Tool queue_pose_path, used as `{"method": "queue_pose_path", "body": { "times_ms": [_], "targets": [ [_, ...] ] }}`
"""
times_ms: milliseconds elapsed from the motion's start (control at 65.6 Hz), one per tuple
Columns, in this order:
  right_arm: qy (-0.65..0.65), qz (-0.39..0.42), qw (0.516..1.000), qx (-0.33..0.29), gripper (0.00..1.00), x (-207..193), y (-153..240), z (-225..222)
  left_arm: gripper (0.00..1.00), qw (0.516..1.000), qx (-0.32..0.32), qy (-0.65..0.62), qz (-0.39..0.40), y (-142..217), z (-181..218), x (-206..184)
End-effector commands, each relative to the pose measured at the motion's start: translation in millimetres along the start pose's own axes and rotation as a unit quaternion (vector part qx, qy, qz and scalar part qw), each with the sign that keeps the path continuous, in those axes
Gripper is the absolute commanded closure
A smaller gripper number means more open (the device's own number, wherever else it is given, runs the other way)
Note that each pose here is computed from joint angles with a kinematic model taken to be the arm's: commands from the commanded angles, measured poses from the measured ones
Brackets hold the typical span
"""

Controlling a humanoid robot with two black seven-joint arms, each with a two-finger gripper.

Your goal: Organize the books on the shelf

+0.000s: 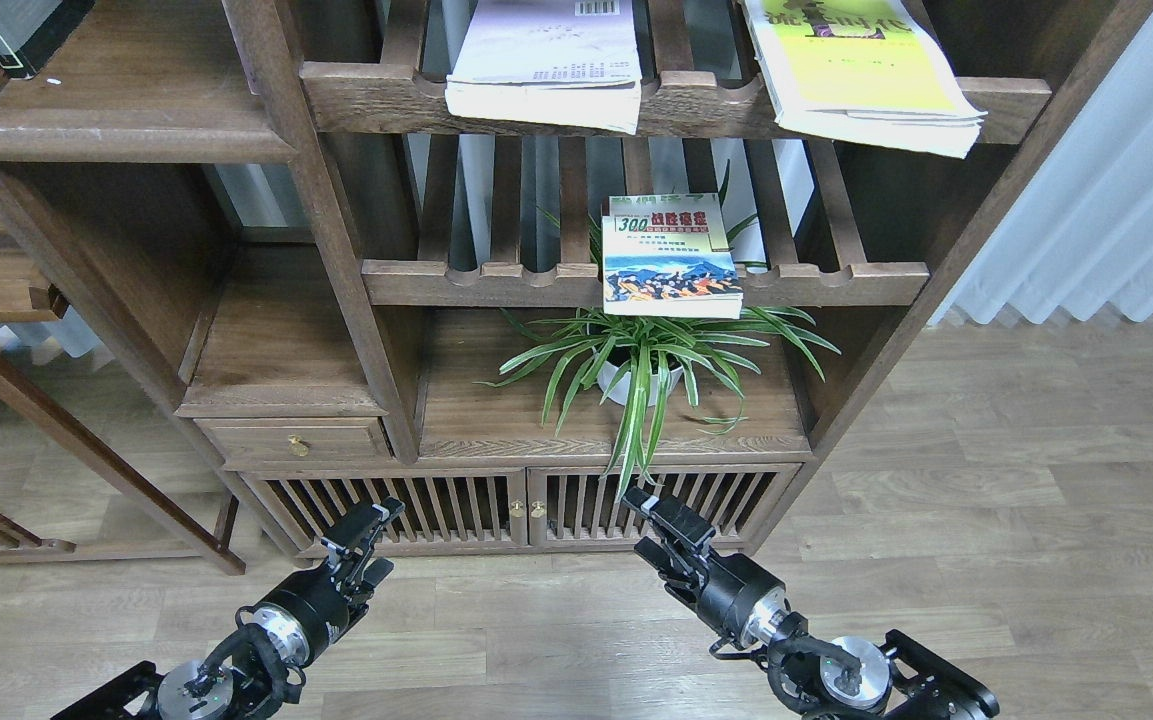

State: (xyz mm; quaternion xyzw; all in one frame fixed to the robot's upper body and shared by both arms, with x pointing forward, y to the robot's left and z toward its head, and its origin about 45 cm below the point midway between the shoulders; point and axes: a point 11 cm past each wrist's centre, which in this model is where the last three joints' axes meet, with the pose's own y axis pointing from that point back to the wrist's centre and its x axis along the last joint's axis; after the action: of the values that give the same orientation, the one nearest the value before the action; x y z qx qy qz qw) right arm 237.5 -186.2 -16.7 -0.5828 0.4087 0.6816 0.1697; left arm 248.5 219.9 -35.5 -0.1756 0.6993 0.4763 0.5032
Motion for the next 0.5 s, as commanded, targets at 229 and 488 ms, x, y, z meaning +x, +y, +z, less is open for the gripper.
{"method": "queue_pose_path", "body": {
  "times_ms": [229, 488],
  "targets": [
    [0.005, -0.005, 1.0, -0.001, 0.0, -5.1, -3.5, -2.7, 0.0, 1.0, -0.007, 0.0, 0.013, 3.2, 5.4, 7.4],
    [0.007, -0.01, 1.0, -0.001, 0.0, -9.5, -6.3, -4.8, 0.0, 1.0, -0.004, -0.001, 0.011, 2.4, 3.9, 6.1]
  ]
}}
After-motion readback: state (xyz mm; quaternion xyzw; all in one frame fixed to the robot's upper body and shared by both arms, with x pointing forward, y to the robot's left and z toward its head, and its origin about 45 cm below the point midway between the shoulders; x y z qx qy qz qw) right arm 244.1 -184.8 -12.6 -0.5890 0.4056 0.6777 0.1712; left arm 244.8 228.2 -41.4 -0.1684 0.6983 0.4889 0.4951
